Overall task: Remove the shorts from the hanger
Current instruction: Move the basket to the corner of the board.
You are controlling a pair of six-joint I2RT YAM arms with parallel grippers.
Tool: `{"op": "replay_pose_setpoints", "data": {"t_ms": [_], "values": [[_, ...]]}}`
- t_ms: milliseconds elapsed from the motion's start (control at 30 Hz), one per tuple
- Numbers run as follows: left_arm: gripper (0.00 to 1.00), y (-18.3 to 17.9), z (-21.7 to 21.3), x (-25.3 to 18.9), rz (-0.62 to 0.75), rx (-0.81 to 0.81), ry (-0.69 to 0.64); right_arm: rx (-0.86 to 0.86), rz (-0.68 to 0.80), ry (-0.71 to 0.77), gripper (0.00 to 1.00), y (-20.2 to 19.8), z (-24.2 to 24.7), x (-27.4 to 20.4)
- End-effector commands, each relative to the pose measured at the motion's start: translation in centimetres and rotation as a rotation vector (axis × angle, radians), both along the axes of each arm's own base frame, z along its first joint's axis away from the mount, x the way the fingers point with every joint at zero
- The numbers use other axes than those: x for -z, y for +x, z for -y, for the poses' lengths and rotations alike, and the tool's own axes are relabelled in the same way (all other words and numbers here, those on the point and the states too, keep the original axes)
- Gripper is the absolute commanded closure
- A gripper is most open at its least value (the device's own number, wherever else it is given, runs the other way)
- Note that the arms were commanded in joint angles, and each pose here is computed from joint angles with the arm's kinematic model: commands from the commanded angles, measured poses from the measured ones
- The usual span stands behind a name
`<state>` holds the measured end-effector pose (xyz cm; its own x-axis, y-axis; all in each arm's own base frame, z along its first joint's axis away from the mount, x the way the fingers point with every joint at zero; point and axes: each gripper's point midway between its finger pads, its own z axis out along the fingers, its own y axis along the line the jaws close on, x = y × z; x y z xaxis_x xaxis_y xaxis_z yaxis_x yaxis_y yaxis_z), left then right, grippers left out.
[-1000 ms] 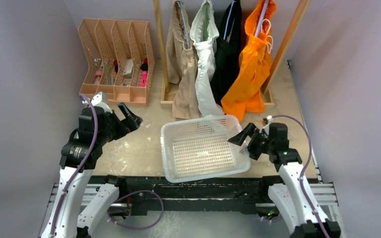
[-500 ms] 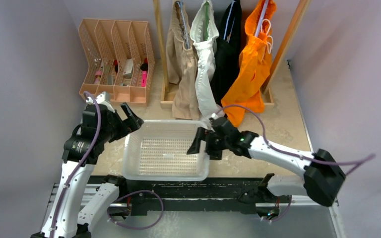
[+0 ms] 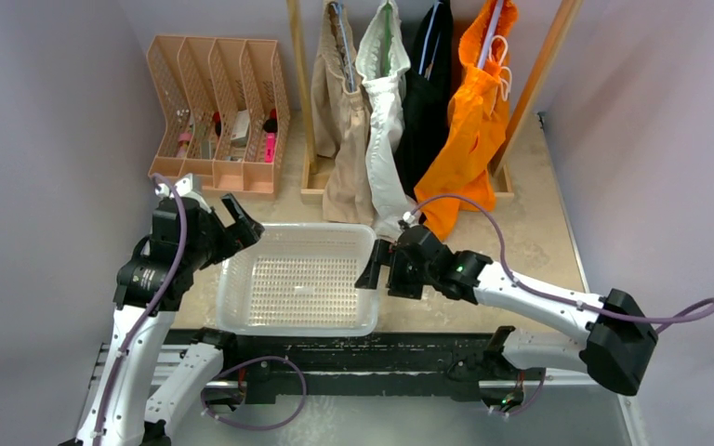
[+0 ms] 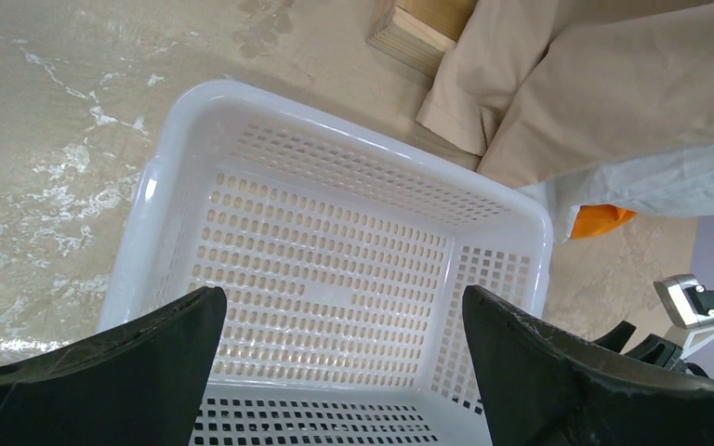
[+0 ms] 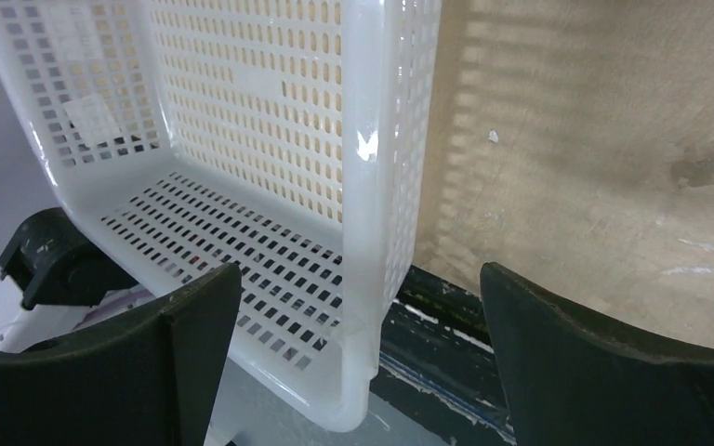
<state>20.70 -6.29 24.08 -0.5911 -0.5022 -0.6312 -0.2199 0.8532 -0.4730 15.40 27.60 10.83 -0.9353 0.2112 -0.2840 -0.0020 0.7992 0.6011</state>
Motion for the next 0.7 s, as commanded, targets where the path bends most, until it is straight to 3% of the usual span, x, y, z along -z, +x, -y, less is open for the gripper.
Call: {"op": "replay_pose_setpoints", "data": {"t_ms": [0,167,233,400,567,667], "values": [[0.01,0.7,-0.5,-1.2,0.05,-0.032,0.002,-0.037,0.046,0.166,0.01,0.7,-3.0,-1.3],[0.01,0.6,-0.7,-1.7,0.055,-0.05,0.003,-0.174,0.048,0.245,0.01,1.5,-10.2,-3.1],[0.02,0.2,-2.3,-2.1,0.057,-0.124,0.048,-0.147,0.064,0.238,0.0,1.9,-13.2,-4.2],[0.02,-1.9,-6.7,-3.0,0.056,-0.319,0.175,-0.156,0.002,0.375,0.01,2.5,-19.3,-5.6],[0.02,-3.1,-7.3,-1.5,-0.001,-0.324,0.21,-0.06,0.148,0.257,0.0,3.2,-17.5,-8.3],[0.02,-2.5,-6.0,0.3,-0.032,-0.278,0.168,0.032,0.124,0.196,0.0,2.6,-13.3,-7.5]]}}
